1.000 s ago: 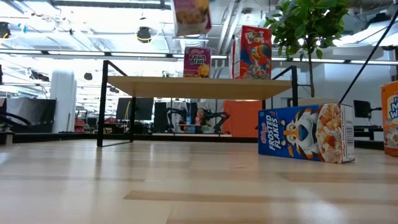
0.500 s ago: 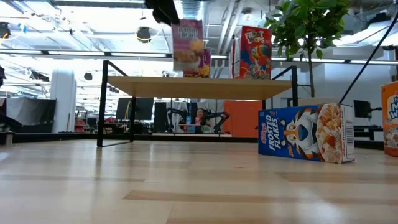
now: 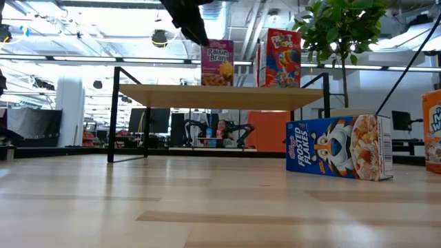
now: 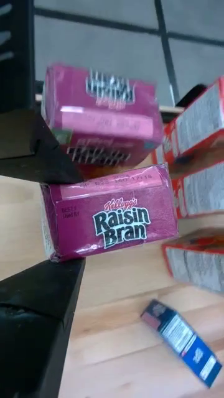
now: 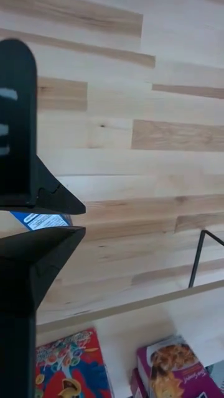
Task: Stack cereal on shelf
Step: Put the bottom purple cereal box on the shelf aligned with the other purple cereal box
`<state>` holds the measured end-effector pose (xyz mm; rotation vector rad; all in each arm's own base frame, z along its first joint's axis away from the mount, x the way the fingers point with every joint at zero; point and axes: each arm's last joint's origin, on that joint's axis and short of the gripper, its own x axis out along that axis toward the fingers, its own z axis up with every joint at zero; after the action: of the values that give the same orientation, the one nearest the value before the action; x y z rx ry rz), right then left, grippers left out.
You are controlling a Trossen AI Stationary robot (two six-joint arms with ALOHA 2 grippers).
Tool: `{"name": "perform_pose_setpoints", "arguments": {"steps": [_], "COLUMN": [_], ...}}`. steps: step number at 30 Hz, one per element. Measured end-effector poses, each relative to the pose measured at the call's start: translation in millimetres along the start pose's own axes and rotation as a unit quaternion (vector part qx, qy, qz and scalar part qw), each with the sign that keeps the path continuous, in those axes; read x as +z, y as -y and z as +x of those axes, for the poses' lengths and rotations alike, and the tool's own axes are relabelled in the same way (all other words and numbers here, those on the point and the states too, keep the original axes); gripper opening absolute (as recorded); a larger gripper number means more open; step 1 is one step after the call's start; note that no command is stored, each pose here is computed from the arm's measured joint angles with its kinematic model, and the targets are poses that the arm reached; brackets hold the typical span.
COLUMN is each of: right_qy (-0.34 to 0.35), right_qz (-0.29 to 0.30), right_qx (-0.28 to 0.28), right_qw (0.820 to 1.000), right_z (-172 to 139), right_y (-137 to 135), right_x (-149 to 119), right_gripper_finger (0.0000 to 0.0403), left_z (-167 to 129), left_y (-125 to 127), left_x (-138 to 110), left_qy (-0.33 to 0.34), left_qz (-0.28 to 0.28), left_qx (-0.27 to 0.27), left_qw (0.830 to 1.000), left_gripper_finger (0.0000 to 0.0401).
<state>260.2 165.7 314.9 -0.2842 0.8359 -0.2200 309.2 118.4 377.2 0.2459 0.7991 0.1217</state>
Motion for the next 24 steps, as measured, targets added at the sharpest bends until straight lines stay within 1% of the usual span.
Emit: {"name": "perform_pose_setpoints", "arguments": {"steps": [5,12,24], "right_qy": [0.0,0.0,0.001], "right_qz": [0.0,0.0,0.004], "right_qx": [0.0,0.0,0.001], "right_qw": [1.0,1.0,1.0], "right_z": [0,0,0], "right_y": [0,0,0], "right_x": [0,0,0], "right_gripper_finger": [0.0065,0.0065,0.0065], "left_z": [0,10,10], "left_y": [-1,-1,-2], "left_x": [-1,0,-1], "left_qy": [0.002,0.003,-0.009], "left_qz": [-0.002,0.0,0.015], "left_qx": [-0.006,-0.015,-0.007], "left_qw": [1.0,1.0,1.0], "left_gripper_finger": [0.0174,0.0174,0.0174]}}
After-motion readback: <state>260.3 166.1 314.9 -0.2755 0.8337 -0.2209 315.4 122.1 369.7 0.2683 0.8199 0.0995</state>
